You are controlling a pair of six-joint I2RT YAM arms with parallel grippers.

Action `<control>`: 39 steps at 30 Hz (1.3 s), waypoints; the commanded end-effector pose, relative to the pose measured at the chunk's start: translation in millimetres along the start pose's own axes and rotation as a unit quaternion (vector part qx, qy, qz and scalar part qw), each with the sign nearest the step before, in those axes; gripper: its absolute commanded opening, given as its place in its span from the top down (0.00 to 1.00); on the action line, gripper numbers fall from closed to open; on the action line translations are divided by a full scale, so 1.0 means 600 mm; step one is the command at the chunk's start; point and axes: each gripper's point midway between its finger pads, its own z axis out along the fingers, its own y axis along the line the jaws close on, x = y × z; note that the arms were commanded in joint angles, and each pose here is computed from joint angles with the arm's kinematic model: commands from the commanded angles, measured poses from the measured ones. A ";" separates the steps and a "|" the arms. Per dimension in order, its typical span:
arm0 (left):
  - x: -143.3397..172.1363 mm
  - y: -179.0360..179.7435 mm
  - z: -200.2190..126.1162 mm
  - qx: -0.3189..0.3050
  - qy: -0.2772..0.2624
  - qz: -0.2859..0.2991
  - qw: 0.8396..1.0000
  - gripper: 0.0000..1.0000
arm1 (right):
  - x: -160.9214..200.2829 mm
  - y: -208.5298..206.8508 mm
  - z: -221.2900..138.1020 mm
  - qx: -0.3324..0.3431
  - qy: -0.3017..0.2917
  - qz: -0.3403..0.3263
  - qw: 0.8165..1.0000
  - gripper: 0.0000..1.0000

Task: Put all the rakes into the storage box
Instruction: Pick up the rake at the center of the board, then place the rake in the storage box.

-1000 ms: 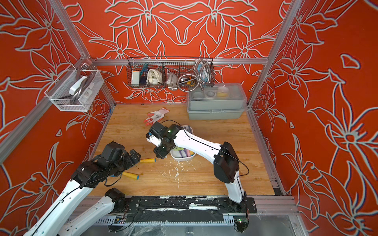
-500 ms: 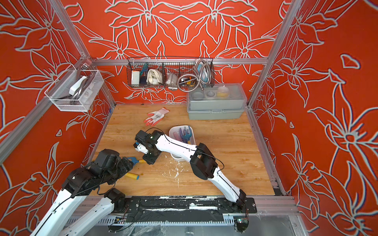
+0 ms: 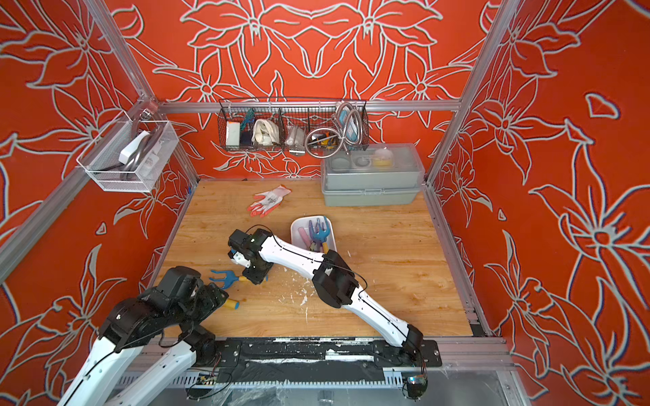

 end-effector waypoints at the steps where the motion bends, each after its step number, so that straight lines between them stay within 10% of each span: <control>1: 0.005 0.010 -0.001 -0.013 0.007 0.000 1.000 0.21 | 0.016 0.000 0.022 0.020 0.024 -0.008 0.999 0.62; 17: 0.000 -0.001 0.009 -0.005 0.005 -0.007 1.000 0.20 | 0.026 0.000 -0.015 0.032 -0.002 -0.001 0.999 1.00; 39: -0.050 -0.154 0.083 0.061 0.016 0.027 0.998 0.28 | 0.150 -0.133 -0.256 0.074 -0.081 0.166 0.980 1.00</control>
